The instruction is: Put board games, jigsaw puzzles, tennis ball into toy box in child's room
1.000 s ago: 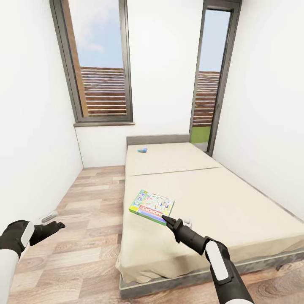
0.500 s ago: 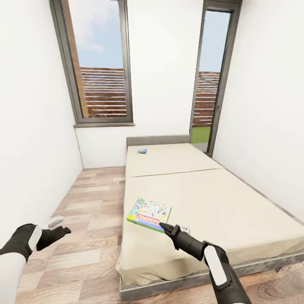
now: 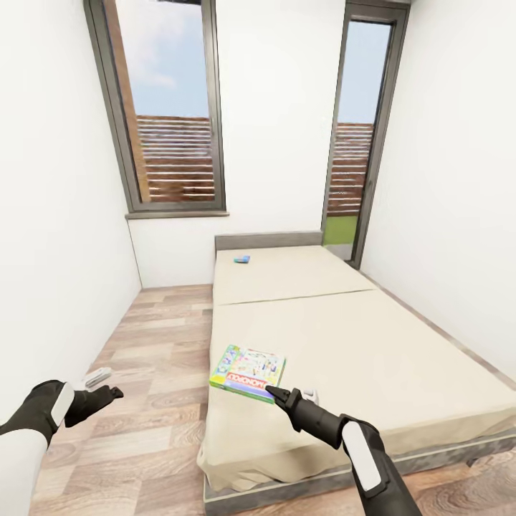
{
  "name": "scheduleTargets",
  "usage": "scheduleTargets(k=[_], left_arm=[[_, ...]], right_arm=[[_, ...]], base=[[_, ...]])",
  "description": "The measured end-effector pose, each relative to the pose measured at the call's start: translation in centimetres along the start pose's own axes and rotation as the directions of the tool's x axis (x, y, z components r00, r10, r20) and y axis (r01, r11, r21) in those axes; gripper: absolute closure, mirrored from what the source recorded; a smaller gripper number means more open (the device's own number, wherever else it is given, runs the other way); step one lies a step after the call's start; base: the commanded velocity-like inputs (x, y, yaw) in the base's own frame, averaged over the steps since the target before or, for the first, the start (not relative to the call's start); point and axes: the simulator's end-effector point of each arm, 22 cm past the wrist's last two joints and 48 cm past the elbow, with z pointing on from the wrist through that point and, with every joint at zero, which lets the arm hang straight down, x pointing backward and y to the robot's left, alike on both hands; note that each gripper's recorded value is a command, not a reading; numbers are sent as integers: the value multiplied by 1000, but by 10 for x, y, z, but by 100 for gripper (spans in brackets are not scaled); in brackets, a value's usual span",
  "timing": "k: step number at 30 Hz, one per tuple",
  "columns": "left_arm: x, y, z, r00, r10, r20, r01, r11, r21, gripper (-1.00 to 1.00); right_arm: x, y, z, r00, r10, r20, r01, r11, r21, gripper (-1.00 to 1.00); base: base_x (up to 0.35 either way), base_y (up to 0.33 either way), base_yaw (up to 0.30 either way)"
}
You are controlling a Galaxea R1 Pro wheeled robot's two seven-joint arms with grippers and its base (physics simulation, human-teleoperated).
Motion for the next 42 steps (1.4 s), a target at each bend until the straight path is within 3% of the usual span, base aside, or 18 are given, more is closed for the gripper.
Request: scheduleTargets(k=[21,27,34,42], left_arm=[[-18,-12,-33,1000,-2,-31,2,1000,-3,-100],[-21,-16,-42,999,0,-47,0,1000,2,-100],[-27,-32,-53,999,7,-54,-5,999,46,-100],[-33,-39,-64,998,9,-61,-6,998,57,-100]], right_arm=[[-8,40,0,1000,-17,-19,17,1000,8,100],[-14,32,-8,998,-61,-33,64,995,80,100],[-35,44,-12,992,-123,35,119,989,85,100],[-43,58,-13,989,-139,51,135,987,87,100]], base=[[0,0,0],[0,0,0],[0,0,0],[-181,-71,0]])
